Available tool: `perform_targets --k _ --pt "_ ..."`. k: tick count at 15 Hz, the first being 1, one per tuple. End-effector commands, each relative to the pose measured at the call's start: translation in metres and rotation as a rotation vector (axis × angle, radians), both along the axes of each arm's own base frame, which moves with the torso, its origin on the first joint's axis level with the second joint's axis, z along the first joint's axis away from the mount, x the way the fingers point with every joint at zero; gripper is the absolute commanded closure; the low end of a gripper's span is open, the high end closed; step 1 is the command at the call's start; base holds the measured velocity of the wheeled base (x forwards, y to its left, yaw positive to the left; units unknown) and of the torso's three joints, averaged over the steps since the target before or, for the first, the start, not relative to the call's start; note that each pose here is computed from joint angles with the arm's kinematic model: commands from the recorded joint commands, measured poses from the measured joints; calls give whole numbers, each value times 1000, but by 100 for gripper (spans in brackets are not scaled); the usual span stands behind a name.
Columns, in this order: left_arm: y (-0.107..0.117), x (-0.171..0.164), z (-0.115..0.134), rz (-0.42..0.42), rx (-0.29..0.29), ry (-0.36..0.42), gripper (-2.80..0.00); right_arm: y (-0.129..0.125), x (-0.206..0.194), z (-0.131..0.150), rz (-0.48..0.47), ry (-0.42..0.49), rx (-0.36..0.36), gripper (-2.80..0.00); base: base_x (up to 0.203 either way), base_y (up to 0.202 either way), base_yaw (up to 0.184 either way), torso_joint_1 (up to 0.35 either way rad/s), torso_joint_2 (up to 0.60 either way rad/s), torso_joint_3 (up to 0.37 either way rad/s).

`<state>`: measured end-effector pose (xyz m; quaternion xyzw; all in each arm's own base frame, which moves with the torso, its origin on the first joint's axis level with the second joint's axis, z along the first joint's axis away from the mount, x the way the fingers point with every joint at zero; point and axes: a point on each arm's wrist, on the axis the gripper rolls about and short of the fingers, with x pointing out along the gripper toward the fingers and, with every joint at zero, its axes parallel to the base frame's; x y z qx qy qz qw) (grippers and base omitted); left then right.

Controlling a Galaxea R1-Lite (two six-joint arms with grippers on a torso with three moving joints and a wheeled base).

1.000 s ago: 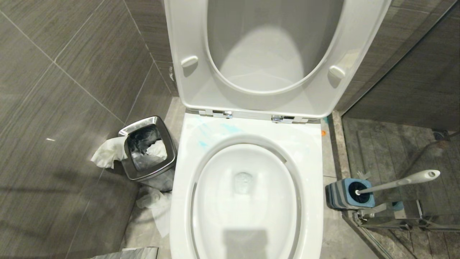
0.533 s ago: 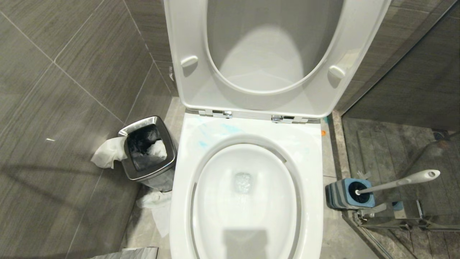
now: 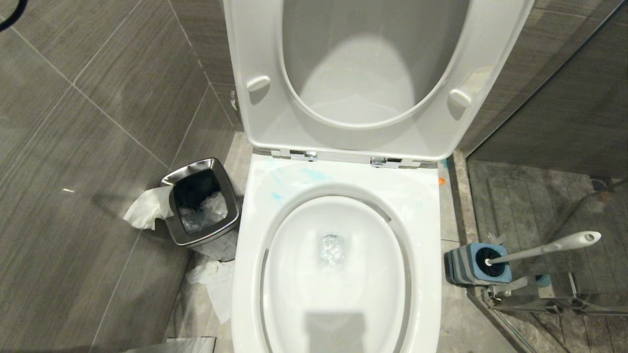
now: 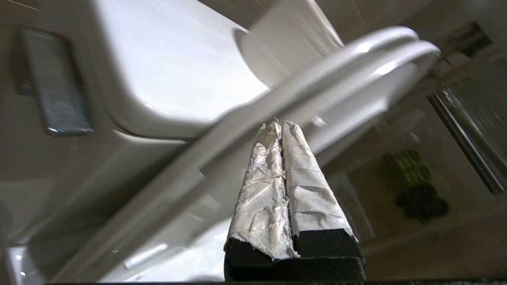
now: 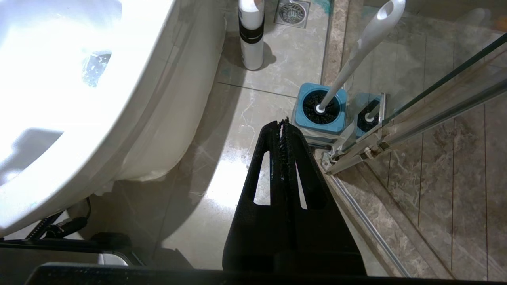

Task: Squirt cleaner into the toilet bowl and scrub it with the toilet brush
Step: Close the toilet lid

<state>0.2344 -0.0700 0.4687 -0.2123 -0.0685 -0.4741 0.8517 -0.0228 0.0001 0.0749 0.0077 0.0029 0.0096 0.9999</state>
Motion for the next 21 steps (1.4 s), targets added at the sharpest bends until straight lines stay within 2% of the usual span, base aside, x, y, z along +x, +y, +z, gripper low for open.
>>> perform_targets --k 1,3,8,12,16,19,21 --pt "-9 18 -7 79 -49 18 0 0 0 0 1 0 0 0 0 0 0 0 0 0" --pt "-15 18 -4 113 -96 -13 0 0 0 0 1 0 0 0 0 0 0 0 0 0" --pt "-32 12 -2 124 -135 -16 0 0 0 0 1 0 0 0 0 0 0 0 0 0" --pt "-45 15 -5 107 -132 -28 0 0 0 0 1 0 0 0 0 0 0 0 0 0" --pt "-54 22 -10 152 -140 -20 0 0 0 0 1 0 0 0 0 0 0 0 0 0" --pt "-61 24 -13 173 -117 -37 0 0 0 0 1 0 0 0 0 0 0 0 0 0" --pt "-70 25 -17 188 -122 -24 0 0 0 0 1 0 0 0 0 0 0 0 0 0"
